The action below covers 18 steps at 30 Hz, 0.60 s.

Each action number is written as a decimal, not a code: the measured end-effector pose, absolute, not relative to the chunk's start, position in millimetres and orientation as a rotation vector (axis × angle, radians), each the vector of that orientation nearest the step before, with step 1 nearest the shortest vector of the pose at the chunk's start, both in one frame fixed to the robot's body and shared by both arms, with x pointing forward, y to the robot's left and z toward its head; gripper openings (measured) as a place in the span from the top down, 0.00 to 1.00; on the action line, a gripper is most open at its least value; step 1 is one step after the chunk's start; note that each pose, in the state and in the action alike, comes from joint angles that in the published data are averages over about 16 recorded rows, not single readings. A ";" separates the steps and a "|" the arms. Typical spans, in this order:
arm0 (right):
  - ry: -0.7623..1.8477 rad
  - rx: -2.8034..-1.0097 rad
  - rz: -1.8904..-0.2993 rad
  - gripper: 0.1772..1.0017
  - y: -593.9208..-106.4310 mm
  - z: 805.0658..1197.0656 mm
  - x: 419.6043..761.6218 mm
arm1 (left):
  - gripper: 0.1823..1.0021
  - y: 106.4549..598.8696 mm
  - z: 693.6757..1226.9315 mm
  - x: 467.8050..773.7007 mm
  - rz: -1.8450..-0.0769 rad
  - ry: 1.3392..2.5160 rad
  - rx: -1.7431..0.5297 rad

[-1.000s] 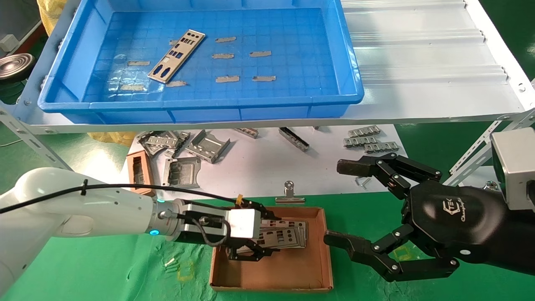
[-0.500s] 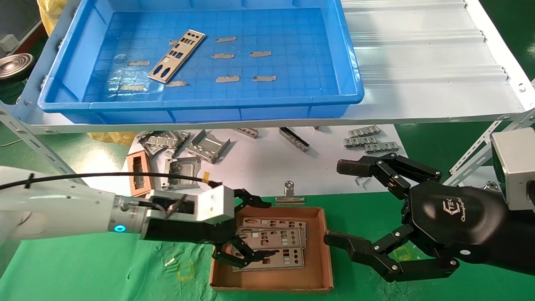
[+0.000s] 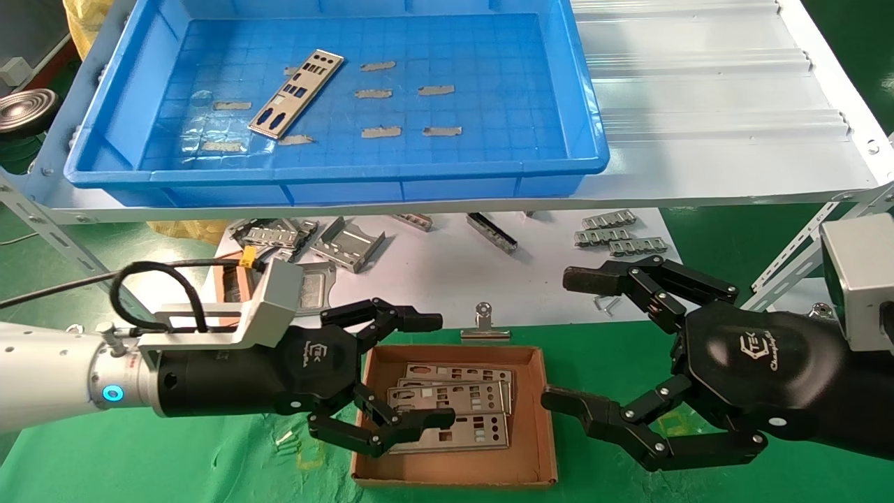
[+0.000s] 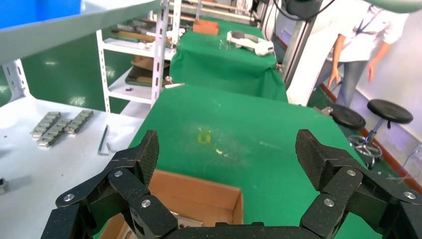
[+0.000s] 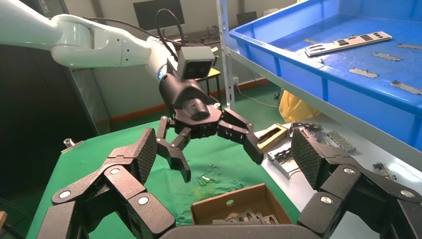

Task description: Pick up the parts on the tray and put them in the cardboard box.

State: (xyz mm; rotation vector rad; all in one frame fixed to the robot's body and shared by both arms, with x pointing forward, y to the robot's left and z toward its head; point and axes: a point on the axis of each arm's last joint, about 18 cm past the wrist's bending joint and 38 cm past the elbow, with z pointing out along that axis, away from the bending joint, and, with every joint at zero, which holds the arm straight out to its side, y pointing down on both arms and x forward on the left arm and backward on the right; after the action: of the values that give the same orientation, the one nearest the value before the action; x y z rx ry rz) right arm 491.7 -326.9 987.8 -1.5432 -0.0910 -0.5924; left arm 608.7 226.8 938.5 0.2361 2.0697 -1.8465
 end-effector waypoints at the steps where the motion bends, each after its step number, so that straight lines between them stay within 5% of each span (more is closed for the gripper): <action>1: -0.091 -1.543 -0.592 0.00 -326.9 987.8 491.7 | 0.01 227.3 938.6 608.2 -1.851 2.068 0.235; 18: -0.091 -1.543 -0.592 0.00 -326.9 987.8 491.7 | 0.00 243.1 946.5 590.1 -1.891 2.013 0.231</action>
State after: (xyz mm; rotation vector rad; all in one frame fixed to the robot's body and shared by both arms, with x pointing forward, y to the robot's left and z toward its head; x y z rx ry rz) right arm 491.7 -326.9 987.8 -1.5432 -0.0909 -0.5924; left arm 590.1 243.1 946.5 0.2307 2.0135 -1.8914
